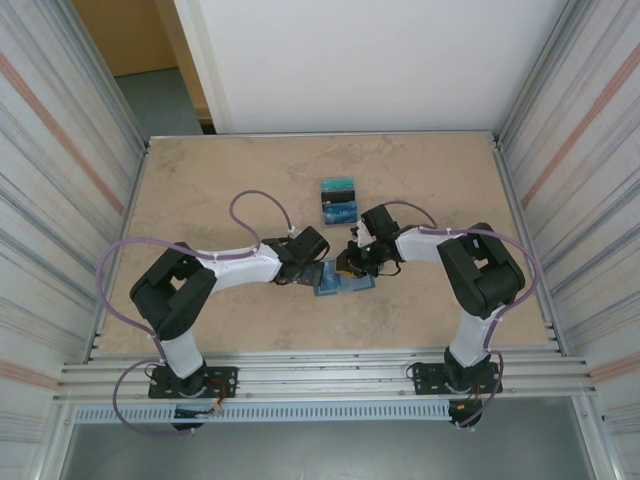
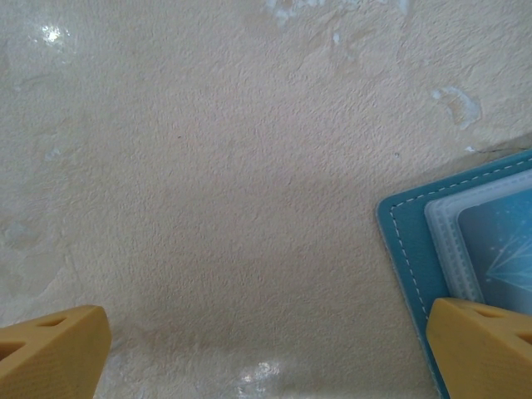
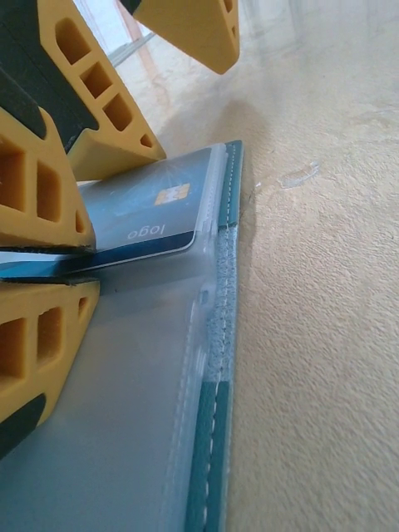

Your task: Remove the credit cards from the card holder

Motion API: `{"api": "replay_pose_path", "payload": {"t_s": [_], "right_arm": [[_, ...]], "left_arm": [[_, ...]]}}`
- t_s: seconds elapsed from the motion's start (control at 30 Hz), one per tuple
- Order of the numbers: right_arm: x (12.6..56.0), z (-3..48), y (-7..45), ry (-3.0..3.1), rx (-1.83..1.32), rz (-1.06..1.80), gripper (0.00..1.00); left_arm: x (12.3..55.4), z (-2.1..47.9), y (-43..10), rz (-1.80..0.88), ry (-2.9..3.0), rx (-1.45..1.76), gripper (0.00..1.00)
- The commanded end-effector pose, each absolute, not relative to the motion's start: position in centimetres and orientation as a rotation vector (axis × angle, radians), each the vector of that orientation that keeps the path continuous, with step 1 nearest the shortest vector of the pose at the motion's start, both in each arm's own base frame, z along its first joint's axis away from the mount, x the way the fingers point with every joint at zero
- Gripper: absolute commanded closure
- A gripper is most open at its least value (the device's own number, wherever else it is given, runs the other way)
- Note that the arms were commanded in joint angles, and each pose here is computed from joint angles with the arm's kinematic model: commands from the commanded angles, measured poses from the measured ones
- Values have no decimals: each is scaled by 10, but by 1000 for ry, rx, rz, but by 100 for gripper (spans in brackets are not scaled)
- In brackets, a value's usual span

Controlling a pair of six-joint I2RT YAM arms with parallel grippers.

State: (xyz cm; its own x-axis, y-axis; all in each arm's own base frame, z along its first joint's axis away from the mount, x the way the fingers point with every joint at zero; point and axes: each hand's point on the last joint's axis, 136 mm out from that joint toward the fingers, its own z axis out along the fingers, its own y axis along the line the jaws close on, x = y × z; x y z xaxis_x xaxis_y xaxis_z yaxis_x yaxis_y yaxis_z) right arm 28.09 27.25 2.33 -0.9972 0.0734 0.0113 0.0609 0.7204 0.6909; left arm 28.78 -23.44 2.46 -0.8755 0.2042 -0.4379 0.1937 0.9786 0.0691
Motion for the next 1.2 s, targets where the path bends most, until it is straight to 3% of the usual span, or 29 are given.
{"api": "replay_pose_path", "payload": {"t_s": [0.0,0.47,0.83,1.17], "right_arm": [[278,35,281,2854,120,1322,85],[278,46,284,2784,106,1450,86],[280,45,278,2779,137,1442,100],[284,44,258,2762,204,1417,100]], "left_arm": [[283,11,-225,125,2699,316,1],[284,9,-228,119,2705,323,1],[284,10,-228,121,2706,325,1],[284,7,-227,149,2717,335,1]]}}
